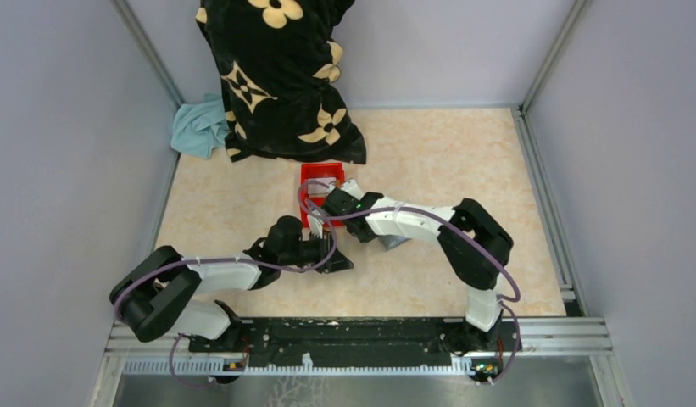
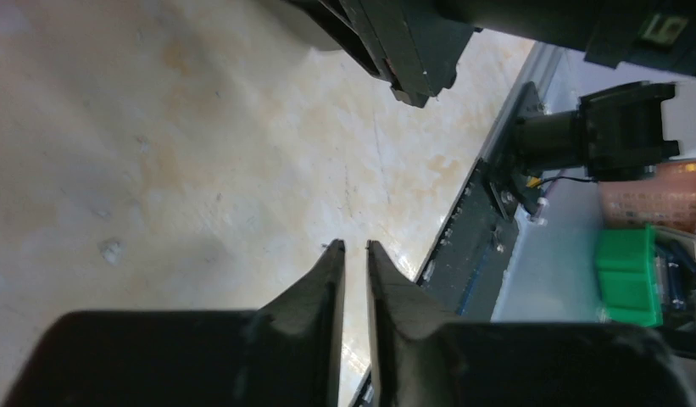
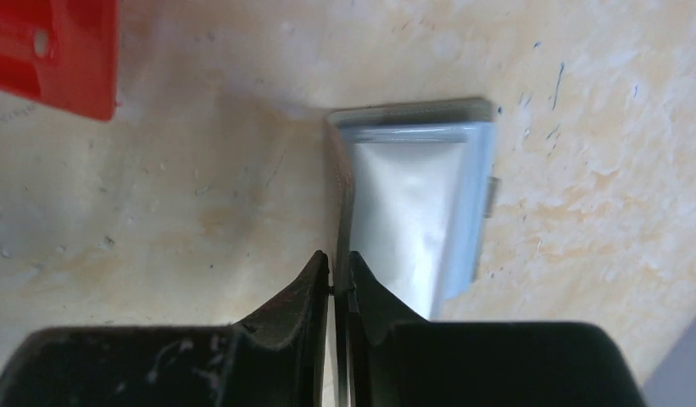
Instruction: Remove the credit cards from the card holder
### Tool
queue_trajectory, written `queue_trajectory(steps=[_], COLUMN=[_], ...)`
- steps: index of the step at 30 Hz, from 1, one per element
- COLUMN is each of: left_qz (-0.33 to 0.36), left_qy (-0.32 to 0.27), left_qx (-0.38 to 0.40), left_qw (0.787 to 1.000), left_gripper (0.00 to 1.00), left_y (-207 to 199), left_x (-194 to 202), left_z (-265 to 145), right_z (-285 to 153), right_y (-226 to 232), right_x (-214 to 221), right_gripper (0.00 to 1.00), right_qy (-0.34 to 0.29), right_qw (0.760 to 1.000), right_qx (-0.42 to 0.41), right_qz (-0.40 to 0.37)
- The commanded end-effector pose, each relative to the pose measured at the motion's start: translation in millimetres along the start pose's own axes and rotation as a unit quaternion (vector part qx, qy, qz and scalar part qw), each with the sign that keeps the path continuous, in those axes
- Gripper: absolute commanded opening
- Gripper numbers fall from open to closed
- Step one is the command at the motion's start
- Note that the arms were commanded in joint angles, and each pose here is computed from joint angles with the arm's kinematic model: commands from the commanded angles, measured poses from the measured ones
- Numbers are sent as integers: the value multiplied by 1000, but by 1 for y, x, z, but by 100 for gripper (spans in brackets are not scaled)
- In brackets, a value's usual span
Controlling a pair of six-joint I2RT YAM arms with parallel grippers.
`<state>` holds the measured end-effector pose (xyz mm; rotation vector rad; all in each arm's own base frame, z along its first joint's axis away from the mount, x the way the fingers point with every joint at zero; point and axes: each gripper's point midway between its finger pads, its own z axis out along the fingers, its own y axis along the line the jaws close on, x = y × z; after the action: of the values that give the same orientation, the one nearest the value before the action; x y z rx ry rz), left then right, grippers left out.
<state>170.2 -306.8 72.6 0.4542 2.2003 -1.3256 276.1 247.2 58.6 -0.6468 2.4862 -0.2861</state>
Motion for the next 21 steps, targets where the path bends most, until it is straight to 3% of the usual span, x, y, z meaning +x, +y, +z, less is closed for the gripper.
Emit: queue_trajectory(steps=[1,4,6,9,12,21], left_qz=[20,31,36,46,46,23], left_qy=[-14,-14,-13,-20,-22,-22], left_qx=[6,1,-17,-34,-39,-30], left_qw=[1000,999,999,998,998,999], left_gripper=[21,21,21,22,22,22], left_y=[-7,-7,-2,4,5,2], left_x=[-2,0,2,3,3,4], left_z=[-11,-19,-24,-30,-32,-29], right_z=[-7,-8,-12,-21,-28,-43], right_y=[-4,13,27,43,53,68], right_x=[-1,3,2,0,0,7], right_gripper=[12,26,41,53,58,58], right_qy=[1,-4,-12,-25,-35,-53], right_qw=[998,999,1000,998,996,991], right_qx=[61,29,-6,-53,-81,-115], right_qz=[-31,-29,-20,-4,5,40])
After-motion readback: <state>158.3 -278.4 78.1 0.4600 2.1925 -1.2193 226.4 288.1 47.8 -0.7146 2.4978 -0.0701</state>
